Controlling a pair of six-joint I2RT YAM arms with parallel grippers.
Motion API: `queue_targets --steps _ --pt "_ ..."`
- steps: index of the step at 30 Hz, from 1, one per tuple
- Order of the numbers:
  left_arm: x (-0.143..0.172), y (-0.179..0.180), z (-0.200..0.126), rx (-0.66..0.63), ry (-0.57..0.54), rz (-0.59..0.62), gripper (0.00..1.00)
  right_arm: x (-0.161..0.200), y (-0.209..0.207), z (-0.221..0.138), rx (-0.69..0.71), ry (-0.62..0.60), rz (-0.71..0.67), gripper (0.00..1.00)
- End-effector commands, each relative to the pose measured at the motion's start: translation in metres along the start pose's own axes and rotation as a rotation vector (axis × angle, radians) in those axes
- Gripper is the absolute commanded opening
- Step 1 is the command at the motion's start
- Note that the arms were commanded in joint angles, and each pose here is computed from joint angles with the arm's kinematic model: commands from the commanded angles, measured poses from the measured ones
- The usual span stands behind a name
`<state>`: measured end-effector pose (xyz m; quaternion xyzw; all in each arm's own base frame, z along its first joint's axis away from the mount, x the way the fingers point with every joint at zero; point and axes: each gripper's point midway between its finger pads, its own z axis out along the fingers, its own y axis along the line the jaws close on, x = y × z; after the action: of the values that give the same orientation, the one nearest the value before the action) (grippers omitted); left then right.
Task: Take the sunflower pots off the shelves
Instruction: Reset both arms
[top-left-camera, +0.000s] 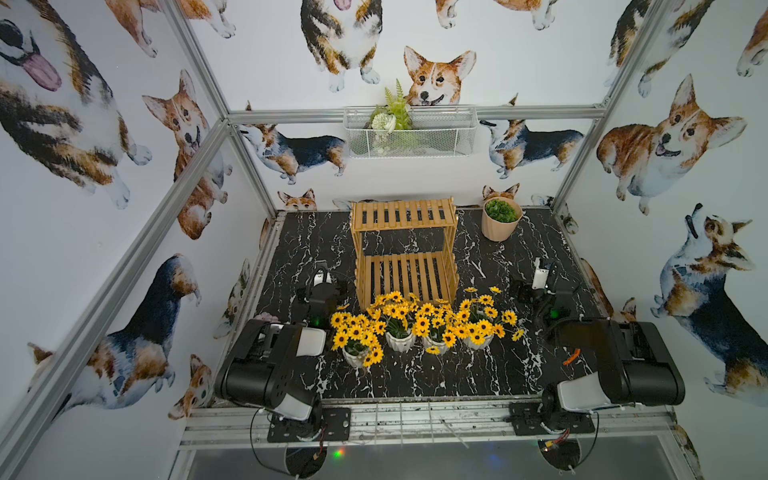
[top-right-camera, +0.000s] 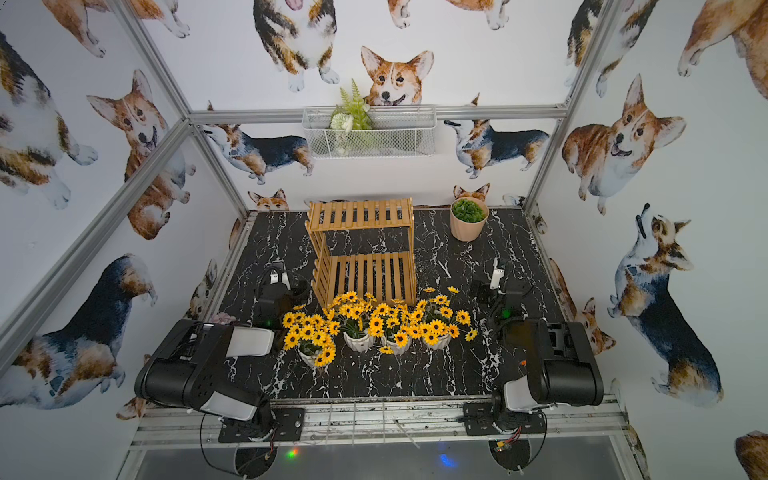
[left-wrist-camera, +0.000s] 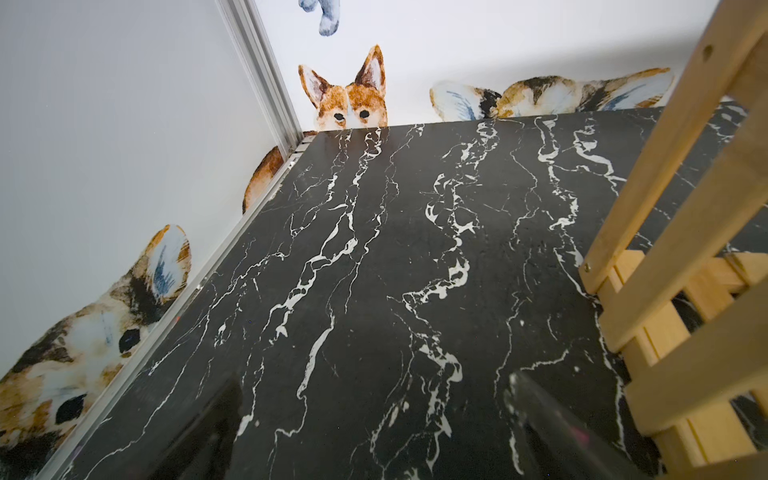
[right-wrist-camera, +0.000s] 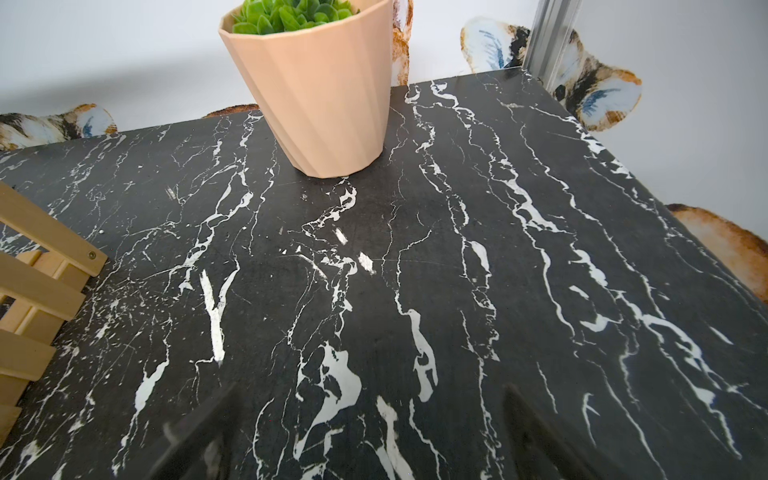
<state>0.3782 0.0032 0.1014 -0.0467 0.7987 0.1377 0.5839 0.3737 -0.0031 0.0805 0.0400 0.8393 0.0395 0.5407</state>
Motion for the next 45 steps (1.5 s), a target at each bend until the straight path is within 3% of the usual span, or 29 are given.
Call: queue_targets --steps 1,12,16,19,22,25,27,30,32,34,37,40,42,45 --pt "-0.009 0.001 0.003 0.009 -0.033 -0.015 1.00 -0.009 0.002 0.001 -0.011 -0.032 -0.018 1.00" --pt "0.000 0.000 0.010 0.015 -0.020 -0.004 1.00 -0.010 0.001 0.000 -0.004 -0.040 -0.018 1.00" --pt "-0.001 -0.001 0.008 0.022 -0.028 -0.015 1.00 -0.011 -0.016 -0.010 0.095 -0.097 0.020 1.00" --pt "0.000 -0.001 0.010 0.021 -0.017 -0.013 1.00 -0.009 0.008 -0.008 -0.043 -0.079 -0.040 1.00" --pt "0.000 -0.002 0.010 0.022 -0.018 -0.014 1.00 -0.012 -0.021 -0.010 0.125 -0.099 0.040 1.00" --pt "0.000 -0.001 0.010 0.021 -0.016 -0.013 1.00 -0.010 0.006 -0.006 -0.029 -0.074 -0.039 1.00" --pt "0.000 -0.002 0.010 0.022 -0.016 -0.013 1.00 -0.011 -0.010 -0.007 0.059 -0.081 0.006 1.00" --pt "0.000 -0.001 0.010 0.022 -0.016 -0.014 1.00 -0.010 0.004 -0.005 -0.018 -0.068 -0.033 1.00" --pt "0.000 -0.002 0.010 0.022 -0.016 -0.015 1.00 -0.011 -0.006 -0.006 0.038 -0.078 -0.003 1.00" --pt "0.000 -0.002 0.010 0.022 -0.017 -0.015 1.00 -0.009 0.011 -0.005 -0.057 -0.061 -0.042 1.00" --pt "0.000 -0.001 0.010 0.020 -0.017 -0.016 1.00 -0.010 -0.005 -0.007 0.028 -0.079 0.000 1.00" --pt "0.000 -0.001 0.010 0.022 -0.015 -0.015 1.00 -0.008 0.014 -0.008 -0.080 -0.074 -0.053 1.00" --pt "0.000 -0.001 0.010 0.021 -0.015 -0.015 1.00 -0.009 -0.001 -0.009 0.007 -0.087 -0.008 1.00" --pt "0.001 -0.001 0.010 0.021 -0.014 -0.014 1.00 -0.009 0.013 -0.007 -0.072 -0.072 -0.047 1.00"
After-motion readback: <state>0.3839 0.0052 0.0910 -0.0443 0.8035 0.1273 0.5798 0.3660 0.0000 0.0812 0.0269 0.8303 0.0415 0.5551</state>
